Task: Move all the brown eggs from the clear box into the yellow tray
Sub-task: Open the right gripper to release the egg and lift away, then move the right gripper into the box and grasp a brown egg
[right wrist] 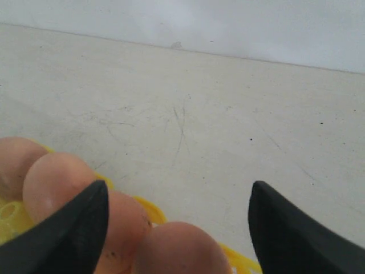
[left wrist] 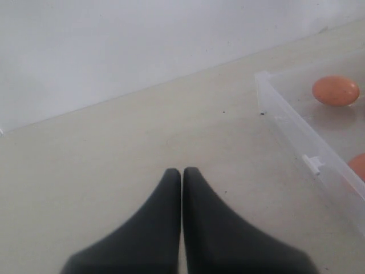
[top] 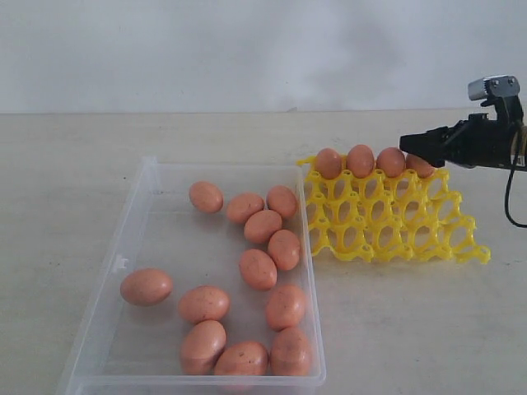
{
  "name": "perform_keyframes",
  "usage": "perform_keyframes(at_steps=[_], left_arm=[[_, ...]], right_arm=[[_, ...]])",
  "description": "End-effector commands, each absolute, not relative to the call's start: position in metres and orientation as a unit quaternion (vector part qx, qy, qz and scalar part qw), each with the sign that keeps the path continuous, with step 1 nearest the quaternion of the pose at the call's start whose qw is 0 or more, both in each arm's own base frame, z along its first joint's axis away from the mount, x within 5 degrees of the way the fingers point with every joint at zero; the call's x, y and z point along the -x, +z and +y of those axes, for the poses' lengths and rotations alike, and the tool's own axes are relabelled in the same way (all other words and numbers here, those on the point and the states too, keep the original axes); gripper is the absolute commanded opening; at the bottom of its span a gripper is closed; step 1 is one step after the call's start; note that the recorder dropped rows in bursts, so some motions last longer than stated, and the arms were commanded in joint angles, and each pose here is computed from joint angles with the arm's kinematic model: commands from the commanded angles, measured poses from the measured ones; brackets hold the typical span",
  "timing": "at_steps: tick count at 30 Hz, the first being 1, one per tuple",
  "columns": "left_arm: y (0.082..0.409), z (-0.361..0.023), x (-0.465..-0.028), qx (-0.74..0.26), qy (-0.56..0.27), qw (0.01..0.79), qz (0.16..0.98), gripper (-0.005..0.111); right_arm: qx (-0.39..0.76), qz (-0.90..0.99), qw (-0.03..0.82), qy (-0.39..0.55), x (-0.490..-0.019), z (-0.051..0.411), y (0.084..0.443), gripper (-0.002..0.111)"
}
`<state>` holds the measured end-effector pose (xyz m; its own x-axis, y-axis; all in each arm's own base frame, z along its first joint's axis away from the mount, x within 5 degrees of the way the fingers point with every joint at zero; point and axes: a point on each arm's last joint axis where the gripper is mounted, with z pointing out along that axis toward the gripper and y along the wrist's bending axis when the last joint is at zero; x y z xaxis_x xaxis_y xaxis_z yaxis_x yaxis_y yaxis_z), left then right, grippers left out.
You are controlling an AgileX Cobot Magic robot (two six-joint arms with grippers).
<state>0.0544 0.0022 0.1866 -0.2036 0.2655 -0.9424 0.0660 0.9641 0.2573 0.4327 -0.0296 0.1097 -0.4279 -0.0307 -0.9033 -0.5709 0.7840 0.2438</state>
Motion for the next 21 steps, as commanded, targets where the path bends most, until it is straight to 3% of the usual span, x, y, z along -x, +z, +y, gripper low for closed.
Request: perform_keyframes(at_steps=[1, 3, 6, 10, 14, 18, 21], left_arm=[[0.186, 0.002, -0.054, -0.109, 0.08, 0.621, 0.772, 0.001], [0.186, 0.002, -0.054, -0.109, 0.08, 0.621, 0.772, 0.001], [0.186, 0.002, -0.054, -0.109, 0.08, 0.621, 0.772, 0.001], [0.186, 0.002, -0.054, -0.109, 0.08, 0.621, 0.772, 0.001], [0.186, 0.002, -0.054, -0.109, 0.08, 0.621, 0.772, 0.001], [0.186, 0.002, -0.054, -0.109, 0.08, 0.621, 0.772, 0.001], [0.186, 0.002, -0.054, -0.109, 0.08, 0.621, 0.772, 0.001]], right_arm=[[0.18, 0.774, 0.531, 0.294, -0.434, -0.027, 0.133, 0.066], [0.177, 0.751, 0.552, 0.316, -0.433, -0.023, 0.151, 0.063], [0.187, 0.722, 0.568, 0.349, -0.429, -0.009, 0.184, 0.044], [0.258, 0.693, 0.546, 0.392, -0.411, 0.045, 0.231, 0.003], [0.355, 0.682, 0.51, 0.386, -0.391, 0.111, 0.245, 0.0], [0.462, 0.718, 0.458, 0.247, -0.378, 0.166, 0.225, 0.0], [0.348, 0.803, 0.454, 0.167, -0.371, 0.181, 0.227, 0.0]])
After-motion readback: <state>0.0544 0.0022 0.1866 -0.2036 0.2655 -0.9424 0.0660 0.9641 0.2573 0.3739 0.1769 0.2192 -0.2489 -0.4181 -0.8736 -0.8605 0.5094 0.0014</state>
